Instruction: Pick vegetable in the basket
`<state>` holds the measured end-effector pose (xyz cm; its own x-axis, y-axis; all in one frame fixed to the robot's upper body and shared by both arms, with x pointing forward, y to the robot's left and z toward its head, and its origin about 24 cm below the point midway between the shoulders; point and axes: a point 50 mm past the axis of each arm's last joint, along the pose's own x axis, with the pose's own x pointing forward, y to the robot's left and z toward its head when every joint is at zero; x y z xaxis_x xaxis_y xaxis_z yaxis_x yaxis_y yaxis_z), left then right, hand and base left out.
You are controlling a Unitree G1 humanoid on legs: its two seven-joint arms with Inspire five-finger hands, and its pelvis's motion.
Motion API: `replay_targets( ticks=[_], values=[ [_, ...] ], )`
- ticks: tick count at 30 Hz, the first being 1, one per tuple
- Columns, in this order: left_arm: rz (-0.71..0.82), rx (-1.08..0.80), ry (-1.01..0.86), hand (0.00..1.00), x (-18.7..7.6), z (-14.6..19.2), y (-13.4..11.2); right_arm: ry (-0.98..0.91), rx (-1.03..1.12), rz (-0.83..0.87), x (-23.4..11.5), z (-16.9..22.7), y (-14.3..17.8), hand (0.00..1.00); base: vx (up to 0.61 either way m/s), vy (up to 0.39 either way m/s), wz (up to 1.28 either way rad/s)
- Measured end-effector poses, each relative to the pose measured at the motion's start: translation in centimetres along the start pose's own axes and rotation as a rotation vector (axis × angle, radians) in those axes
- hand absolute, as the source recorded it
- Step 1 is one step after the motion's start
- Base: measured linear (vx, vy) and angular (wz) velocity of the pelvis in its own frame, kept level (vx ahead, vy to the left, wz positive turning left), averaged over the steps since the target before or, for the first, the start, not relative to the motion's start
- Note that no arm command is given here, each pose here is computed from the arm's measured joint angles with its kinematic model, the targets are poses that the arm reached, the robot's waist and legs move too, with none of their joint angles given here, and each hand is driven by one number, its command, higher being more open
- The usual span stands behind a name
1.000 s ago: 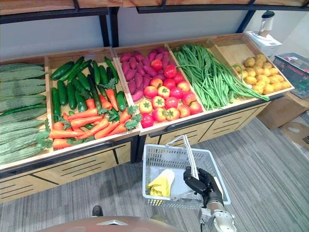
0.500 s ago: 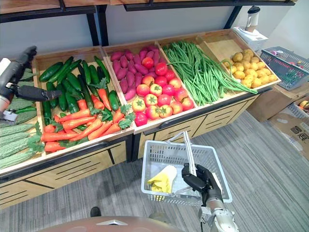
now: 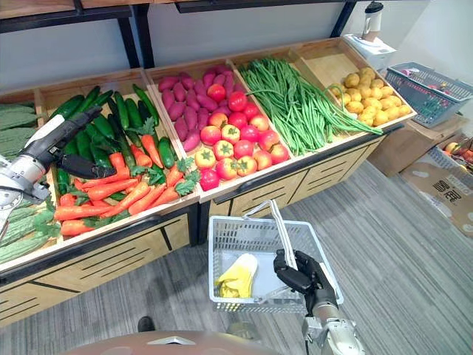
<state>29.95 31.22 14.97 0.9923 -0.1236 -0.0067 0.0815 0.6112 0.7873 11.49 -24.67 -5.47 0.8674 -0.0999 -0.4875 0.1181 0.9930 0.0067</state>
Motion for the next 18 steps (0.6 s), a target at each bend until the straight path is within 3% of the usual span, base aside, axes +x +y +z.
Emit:
replay_targets(
  ticks=[18],
  values=[
    [0.034,0.041,0.050,1.00,0.8,-0.4,1.2,-0.103,-0.023,0.027,0.5,2.5,0.4,0.00,-0.02,0.005,-0.10]
  ],
)
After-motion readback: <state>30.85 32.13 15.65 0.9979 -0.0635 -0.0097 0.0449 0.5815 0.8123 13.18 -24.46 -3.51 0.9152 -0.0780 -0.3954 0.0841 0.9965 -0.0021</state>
